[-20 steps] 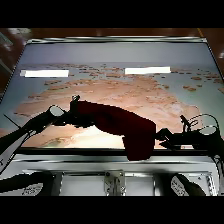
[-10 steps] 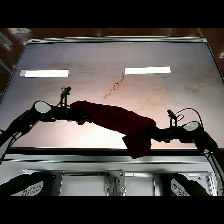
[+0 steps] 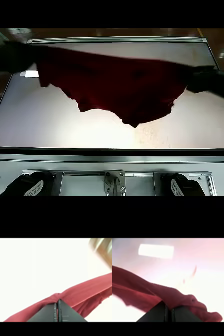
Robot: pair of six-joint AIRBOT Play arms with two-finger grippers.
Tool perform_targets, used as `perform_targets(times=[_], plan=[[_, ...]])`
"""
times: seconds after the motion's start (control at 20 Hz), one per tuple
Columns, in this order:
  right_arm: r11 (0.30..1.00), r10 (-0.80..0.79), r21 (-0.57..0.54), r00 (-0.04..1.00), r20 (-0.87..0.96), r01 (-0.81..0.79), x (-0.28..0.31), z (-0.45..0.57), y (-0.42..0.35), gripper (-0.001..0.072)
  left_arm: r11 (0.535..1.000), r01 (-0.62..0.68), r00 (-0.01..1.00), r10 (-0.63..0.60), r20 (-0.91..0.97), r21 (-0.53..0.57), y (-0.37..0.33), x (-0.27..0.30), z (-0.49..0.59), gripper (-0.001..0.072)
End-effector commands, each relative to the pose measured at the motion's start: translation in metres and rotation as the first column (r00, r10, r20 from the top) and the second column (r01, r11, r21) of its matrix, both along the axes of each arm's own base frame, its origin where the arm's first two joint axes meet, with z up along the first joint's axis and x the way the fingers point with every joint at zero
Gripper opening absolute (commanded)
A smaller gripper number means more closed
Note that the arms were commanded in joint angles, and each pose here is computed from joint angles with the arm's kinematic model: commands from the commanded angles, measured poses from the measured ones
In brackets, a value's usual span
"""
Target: Fold the shirts.
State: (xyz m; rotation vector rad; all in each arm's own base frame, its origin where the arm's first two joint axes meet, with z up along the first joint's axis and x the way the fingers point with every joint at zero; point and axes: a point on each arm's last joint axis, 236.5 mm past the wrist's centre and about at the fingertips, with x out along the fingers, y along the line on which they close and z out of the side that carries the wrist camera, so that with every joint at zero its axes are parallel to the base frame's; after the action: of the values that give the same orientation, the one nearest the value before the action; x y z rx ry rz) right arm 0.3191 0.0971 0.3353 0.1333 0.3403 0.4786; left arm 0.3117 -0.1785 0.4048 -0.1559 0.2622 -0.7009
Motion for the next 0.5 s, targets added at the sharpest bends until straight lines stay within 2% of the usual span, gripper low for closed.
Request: perform_targets(times=[0.0, 0.1, 0.25, 0.35, 0.45], plan=[[0.999, -0.035, 0.035, 0.942, 0.333, 0.024, -0.074, 0.135, 0.005, 0.0063, 0.999, -0.024, 0.96, 0.035, 0.278, -0.045, 0.021, -0.086, 0.11, 0.0033], [0.998, -0.044, 0.062, 0.92, 0.391, 0.021, -0.103, 0.16, 0.008, 0.0063, 0.997, -0.051, 0.942, 0.065, 0.328, -0.05, 0.031, -0.11, 0.123, 0.0034], [0.997, -0.066, 0.068, 0.914, 0.401, 0.042, -0.126, 0.169, 0.007, 0.0063, 0.997, -0.059, 0.964, 0.068, 0.259, -0.043, 0.035, -0.127, 0.109, 0.0034], [0.994, -0.106, 0.03, 0.91, 0.402, 0.102, -0.124, 0.165, -0.005, 0.0063, 0.996, -0.079, 0.985, 0.07, 0.155, 0.051, 0.04, -0.126, 0.076, 0.0034], [0.987, -0.145, -0.009, 0.915, 0.376, 0.161, -0.113, 0.155, -0.018, 0.0063, 0.977, -0.157, 0.987, 0.152, 0.045, 0.145, 0.06, -0.111, 0.039, 0.0034]])
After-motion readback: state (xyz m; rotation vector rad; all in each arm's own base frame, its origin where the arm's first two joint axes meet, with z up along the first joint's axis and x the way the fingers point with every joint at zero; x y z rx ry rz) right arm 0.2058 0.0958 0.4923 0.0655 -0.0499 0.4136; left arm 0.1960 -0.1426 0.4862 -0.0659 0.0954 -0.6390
